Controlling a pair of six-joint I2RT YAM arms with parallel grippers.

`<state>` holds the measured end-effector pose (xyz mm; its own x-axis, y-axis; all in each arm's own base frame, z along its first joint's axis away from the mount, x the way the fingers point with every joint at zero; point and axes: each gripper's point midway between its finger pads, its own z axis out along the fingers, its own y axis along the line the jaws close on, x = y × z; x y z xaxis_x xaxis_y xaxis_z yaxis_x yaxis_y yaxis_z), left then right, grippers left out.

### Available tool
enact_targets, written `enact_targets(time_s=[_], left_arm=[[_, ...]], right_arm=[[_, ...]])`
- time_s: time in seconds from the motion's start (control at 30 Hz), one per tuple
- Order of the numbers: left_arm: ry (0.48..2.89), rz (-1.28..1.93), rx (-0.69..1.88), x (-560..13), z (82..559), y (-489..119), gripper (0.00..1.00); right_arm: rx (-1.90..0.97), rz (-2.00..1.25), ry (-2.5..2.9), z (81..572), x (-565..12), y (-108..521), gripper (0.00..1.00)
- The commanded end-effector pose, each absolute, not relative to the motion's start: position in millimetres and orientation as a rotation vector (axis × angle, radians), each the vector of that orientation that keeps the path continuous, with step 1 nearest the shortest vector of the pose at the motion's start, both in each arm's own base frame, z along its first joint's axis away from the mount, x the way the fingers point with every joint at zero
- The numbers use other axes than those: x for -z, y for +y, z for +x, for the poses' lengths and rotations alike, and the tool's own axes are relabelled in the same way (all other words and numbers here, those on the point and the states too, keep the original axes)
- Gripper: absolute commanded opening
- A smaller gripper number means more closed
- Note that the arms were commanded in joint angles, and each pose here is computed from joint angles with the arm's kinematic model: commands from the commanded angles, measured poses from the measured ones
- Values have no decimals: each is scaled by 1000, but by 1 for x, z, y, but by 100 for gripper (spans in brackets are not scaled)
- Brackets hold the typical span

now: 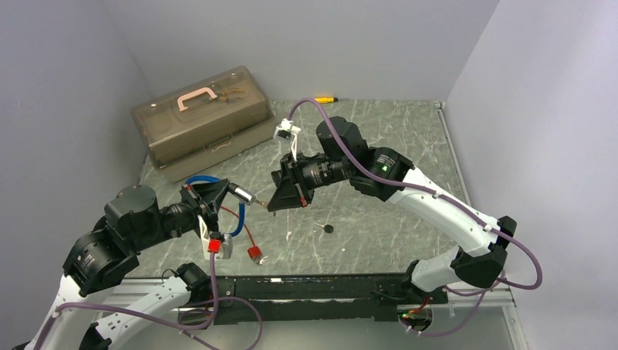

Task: Unlock with the key
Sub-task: Unlock the lock.

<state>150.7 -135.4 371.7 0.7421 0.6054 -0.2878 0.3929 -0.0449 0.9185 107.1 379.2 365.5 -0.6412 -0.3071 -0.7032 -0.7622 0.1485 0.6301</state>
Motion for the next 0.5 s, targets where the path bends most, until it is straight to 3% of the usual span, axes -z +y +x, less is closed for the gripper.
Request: enact_targets(time_s=[0.0, 0.47], left_arm=[[650, 1626, -113, -399, 140, -161, 0], [670, 1659, -238, -388, 154, -151, 0]], right_arm=[[-1483, -1005, 1851, 120, -391, 394, 0], [-1373, -907, 1920, 118, -384, 363, 0]])
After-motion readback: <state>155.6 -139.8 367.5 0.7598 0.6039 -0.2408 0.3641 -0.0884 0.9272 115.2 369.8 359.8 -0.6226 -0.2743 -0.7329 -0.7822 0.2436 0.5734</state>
